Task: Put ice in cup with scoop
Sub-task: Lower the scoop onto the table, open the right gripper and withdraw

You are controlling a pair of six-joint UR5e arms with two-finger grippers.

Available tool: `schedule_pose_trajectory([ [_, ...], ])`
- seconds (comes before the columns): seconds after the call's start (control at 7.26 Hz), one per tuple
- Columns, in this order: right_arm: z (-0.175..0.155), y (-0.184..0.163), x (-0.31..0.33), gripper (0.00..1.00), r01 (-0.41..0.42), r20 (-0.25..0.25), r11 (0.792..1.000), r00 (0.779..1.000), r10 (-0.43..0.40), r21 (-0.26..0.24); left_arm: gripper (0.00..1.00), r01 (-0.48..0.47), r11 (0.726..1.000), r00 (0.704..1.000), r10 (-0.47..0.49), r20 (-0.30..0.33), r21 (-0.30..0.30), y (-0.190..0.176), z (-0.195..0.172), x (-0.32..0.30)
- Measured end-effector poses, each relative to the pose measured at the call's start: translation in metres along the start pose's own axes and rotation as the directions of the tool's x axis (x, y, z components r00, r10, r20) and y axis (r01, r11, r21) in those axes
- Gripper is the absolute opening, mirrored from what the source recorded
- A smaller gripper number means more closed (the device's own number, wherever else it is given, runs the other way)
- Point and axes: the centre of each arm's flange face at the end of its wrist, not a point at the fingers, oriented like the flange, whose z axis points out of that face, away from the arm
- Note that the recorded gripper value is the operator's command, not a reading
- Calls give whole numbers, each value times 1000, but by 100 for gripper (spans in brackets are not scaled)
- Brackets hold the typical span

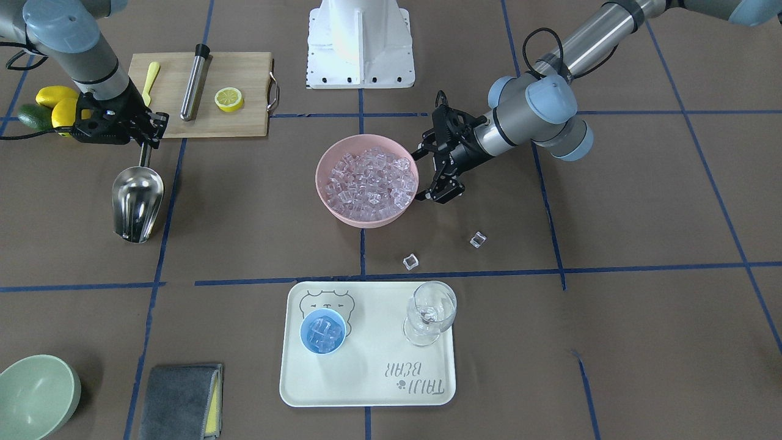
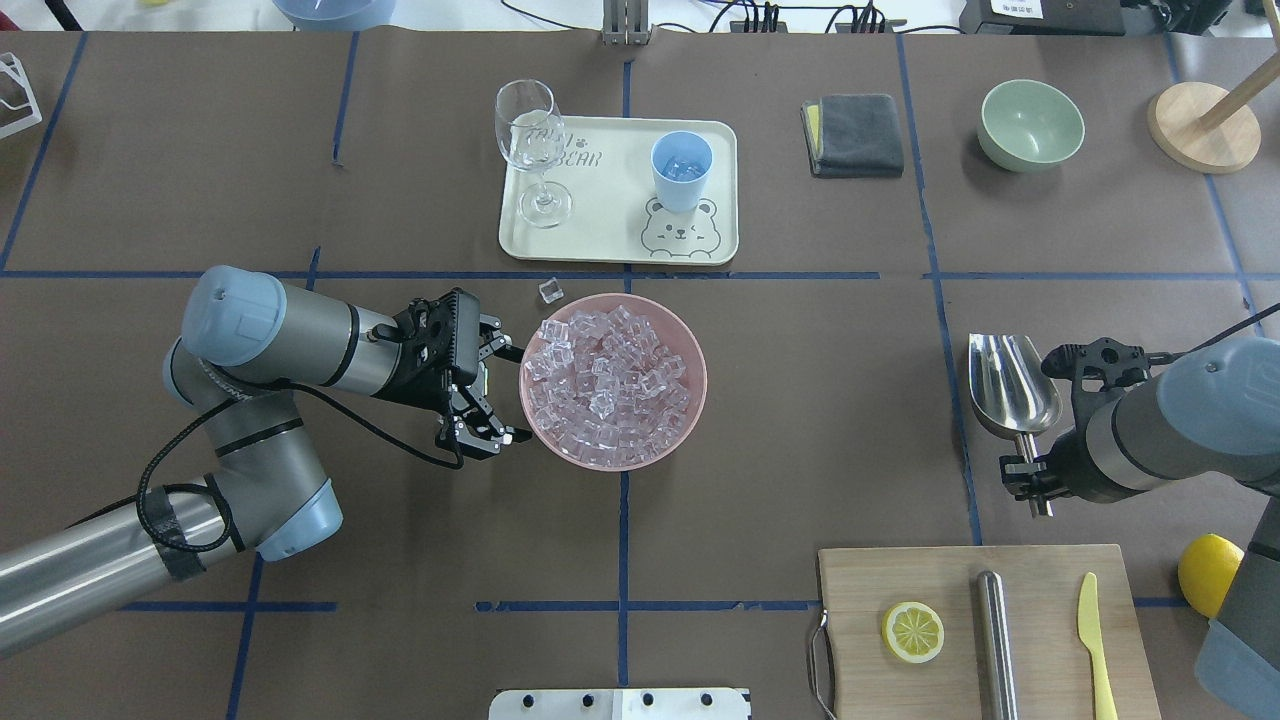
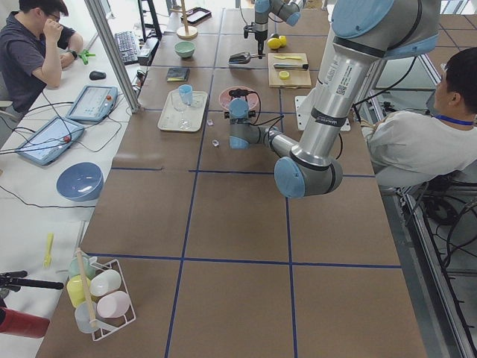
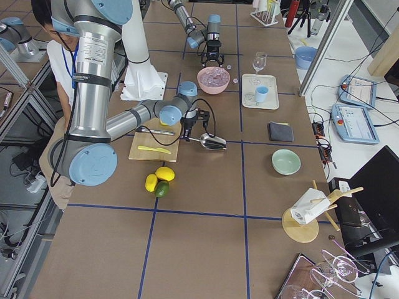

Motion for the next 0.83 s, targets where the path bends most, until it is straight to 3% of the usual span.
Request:
schedule_pose_trajectory([
  [0.14,2,2,-2,0,-4,-5,1000,1000,4,4,100,0,1000,1000,0,0,0,0,0,0],
  [0.28,4,4,-3,99,-1,-9,1000,1000,1,7,100,0,1000,1000,0,0,0,0,0,0],
  [0.83,-1,5,-14,100,7,9,1000,1000,-8,13,100,0,1000,1000,0,0,0,0,0,0],
])
